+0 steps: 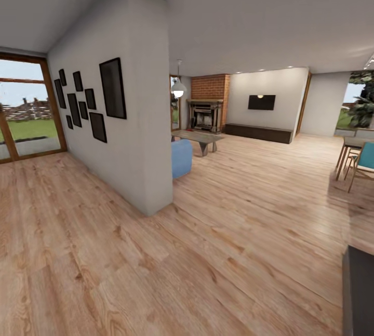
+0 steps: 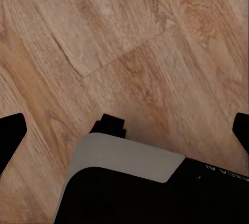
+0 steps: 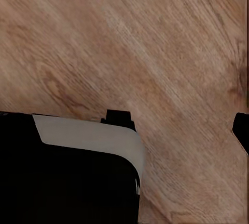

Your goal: Move the two storage containers from the living room to the garage. In the garage, place one container on the floor and stack the other container on top of it (either order is fine).

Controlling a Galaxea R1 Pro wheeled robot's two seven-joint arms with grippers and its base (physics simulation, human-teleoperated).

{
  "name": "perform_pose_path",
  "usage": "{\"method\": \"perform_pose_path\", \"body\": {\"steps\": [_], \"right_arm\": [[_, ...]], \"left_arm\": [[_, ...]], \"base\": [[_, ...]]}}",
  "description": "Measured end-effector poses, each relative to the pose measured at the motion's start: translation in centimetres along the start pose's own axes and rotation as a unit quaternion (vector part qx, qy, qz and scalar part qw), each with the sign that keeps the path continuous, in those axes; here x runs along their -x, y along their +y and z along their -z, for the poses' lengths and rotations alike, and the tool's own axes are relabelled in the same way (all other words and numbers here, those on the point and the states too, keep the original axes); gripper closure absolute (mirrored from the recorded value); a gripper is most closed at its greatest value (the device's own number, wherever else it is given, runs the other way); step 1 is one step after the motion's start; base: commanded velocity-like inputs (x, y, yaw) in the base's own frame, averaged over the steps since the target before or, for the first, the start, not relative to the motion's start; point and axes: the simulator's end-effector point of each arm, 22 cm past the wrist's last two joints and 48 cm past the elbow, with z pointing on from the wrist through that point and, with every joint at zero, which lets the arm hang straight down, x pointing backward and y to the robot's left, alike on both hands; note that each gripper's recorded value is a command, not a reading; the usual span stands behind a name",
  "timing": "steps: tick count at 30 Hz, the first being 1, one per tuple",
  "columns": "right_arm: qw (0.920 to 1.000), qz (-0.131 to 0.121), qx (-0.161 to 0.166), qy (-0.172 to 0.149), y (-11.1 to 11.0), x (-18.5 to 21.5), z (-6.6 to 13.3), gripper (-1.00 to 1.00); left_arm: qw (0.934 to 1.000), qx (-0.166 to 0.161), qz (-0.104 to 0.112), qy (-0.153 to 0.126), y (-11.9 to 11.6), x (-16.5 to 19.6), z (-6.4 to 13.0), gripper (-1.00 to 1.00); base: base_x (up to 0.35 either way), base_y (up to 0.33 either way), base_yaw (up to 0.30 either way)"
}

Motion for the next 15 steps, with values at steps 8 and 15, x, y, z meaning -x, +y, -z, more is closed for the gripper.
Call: {"method": "perform_pose_path", "body": {"steps": [8,15], "right_arm": [[1.0,0.001,-0.002,-0.001,-0.26,0.03,0.0,-1.0],[1.0,0.003,0.0,-0.001,-0.16,0.03,0.0,-1.0]], "left_arm": [[1.0,0.0,0.0,0.0,0.01,0.01,0.0,-1.0],[1.0,0.0,0.0,0.0,-0.01,0.01,0.0,-1.0]], "base": [[0.324,0.084,-0.03],[0.324,0.084,-0.26]]}}
